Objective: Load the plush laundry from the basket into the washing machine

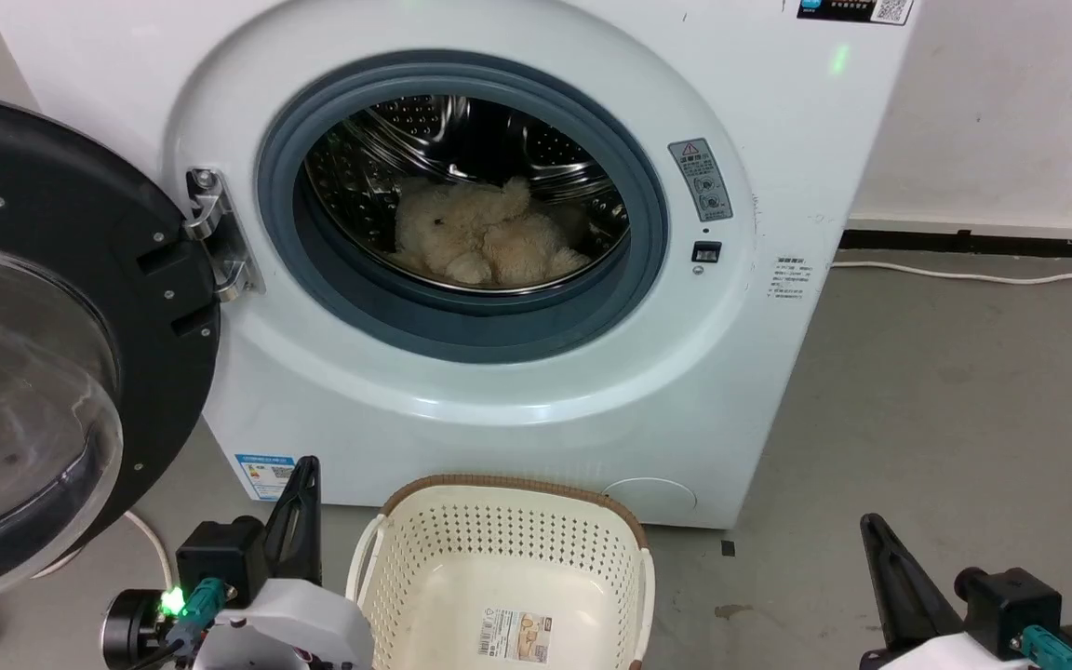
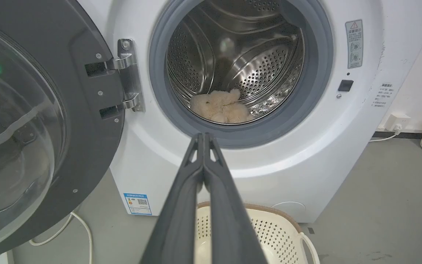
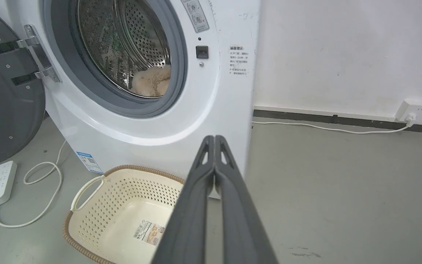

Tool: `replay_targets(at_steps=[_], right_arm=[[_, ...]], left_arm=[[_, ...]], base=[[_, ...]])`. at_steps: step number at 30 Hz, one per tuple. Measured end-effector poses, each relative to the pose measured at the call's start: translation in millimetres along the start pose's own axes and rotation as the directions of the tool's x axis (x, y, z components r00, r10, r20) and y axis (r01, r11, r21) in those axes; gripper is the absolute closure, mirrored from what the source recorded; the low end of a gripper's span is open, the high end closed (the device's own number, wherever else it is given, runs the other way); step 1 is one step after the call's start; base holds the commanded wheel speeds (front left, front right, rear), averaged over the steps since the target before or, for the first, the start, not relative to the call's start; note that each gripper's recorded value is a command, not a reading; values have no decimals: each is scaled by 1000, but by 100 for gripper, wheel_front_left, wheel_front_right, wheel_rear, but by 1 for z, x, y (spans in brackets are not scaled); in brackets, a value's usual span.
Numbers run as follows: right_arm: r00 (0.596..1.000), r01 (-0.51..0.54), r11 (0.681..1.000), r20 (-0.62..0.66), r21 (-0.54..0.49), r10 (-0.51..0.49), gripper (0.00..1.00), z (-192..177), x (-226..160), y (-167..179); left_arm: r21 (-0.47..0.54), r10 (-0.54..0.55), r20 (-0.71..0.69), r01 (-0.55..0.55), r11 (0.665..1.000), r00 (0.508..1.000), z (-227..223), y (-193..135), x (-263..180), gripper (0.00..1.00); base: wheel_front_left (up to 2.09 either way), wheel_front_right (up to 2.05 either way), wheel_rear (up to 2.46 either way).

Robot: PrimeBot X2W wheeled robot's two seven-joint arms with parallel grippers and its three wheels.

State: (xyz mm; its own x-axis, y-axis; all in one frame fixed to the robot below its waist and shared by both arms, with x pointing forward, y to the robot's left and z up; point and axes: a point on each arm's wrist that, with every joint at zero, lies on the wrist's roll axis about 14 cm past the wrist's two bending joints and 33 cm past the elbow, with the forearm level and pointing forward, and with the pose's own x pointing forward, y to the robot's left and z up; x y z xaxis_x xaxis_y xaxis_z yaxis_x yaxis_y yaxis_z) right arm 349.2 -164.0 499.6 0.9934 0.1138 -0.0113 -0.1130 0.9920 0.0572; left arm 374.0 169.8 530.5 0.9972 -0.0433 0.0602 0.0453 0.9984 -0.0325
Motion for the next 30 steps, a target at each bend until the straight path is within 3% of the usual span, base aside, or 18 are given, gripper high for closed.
replay_targets(at_steps=[30], right_arm=[[1000,-10,999,-12,-48,10,100,9,9,2]], left_arm=[[39,20,-29,-19,999,999,-1,4,0,100]], base=[[0,0,0]])
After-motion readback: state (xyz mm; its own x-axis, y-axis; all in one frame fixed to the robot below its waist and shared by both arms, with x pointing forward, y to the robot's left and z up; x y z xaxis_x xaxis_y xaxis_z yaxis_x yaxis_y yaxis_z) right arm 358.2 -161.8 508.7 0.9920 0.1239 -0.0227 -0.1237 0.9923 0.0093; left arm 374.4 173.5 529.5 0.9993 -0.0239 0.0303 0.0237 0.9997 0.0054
